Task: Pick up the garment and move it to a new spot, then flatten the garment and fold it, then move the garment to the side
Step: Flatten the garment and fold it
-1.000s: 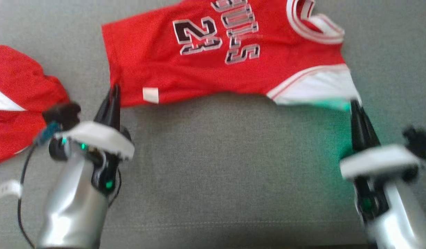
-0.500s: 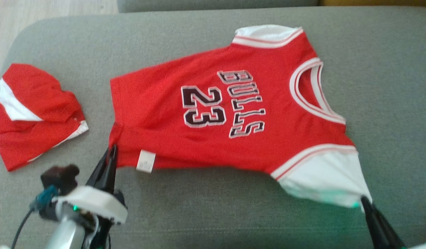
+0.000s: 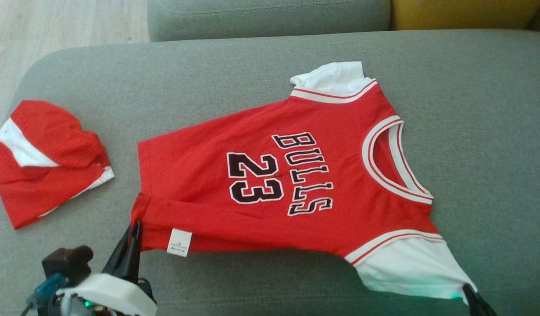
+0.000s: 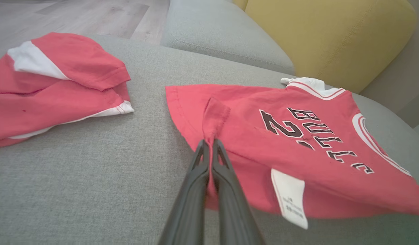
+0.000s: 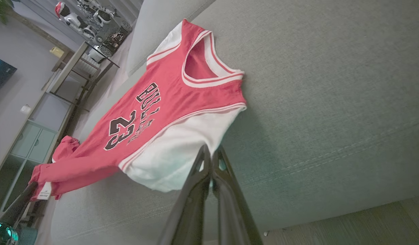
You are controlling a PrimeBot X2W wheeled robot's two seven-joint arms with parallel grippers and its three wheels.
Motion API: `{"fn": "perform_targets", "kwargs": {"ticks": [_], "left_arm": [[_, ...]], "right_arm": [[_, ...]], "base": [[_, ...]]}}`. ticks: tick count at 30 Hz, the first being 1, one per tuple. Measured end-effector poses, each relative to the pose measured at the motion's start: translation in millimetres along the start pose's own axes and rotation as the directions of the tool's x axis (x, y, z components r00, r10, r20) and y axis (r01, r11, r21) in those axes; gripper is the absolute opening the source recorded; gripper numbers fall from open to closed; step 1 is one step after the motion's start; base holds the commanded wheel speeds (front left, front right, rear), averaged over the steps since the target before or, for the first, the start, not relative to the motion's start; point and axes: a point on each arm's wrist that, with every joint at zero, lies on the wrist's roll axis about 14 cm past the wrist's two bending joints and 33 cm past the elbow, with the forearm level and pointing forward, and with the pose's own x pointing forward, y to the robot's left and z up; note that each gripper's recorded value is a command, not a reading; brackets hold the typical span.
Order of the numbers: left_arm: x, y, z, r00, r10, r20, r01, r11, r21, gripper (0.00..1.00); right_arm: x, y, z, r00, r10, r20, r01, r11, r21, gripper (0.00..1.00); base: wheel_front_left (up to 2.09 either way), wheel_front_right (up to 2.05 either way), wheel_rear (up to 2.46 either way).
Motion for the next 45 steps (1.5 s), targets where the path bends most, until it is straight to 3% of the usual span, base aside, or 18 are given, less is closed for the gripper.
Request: {"fn": "perform_targets", "kwargs": {"ticks": [5, 11, 21, 33, 38, 39, 40, 41, 45], "left_arm": [[-2, 1, -6, 0.999, 0.006, -0.042, -0.007, 1.0, -0.026, 0.0], [-1, 3, -16, 0.995, 0.023, -0.093, -0.027, 0.999, -0.039, 0.0], [27, 8, -5, 0.997, 0.035, -0.075, -0.04, 0.997, -0.068, 0.0], [66, 16, -19, 0.996, 0.065, -0.056, -0.072, 0.988, -0.134, 0.0], [74, 24, -44, 0.987, 0.077, -0.138, -0.099, 0.983, -0.157, 0.0], [74, 25, -50, 0.984, 0.079, -0.161, -0.105, 0.982, -0.158, 0.17], [73, 25, -55, 0.982, 0.077, -0.174, -0.106, 0.981, -0.163, 0.63], [72, 25, -58, 0.98, 0.077, -0.182, -0.108, 0.981, -0.163, 1.0], [69, 24, -57, 0.982, 0.081, -0.171, -0.107, 0.983, -0.15, 1.0]], "right_arm": [[13, -7, 8, 1.0, -0.013, 0.018, 0.013, 1.0, 0.003, 0.0], [52, 12, 37, 0.995, 0.059, 0.078, -0.059, 0.998, -0.001, 0.0], [139, 59, 87, 0.981, 0.162, 0.107, -0.147, 0.98, -0.135, 0.0], [230, 71, 70, 0.989, 0.145, -0.01, -0.143, 0.967, -0.213, 0.0], [251, 69, 58, 0.991, 0.135, -0.025, -0.137, 0.968, -0.208, 0.0], [251, 67, 55, 0.991, 0.13, -0.026, -0.133, 0.969, -0.207, 0.28], [251, 66, 55, 0.991, 0.13, -0.021, -0.131, 0.969, -0.208, 0.69], [250, 66, 55, 0.991, 0.131, -0.011, -0.131, 0.969, -0.21, 1.0], [240, 71, 67, 0.985, 0.158, 0.064, -0.137, 0.958, -0.251, 1.0]], "base": [[0.0, 0.0, 0.0], [0.0, 0.0, 0.0], [0.0, 0.0, 0.0], [0.0, 0.0, 0.0], [0.0, 0.0, 0.0], [0.0, 0.0, 0.0], [0.0, 0.0, 0.0], [0.0, 0.0, 0.0], [0.0, 0.0, 0.0]]}}
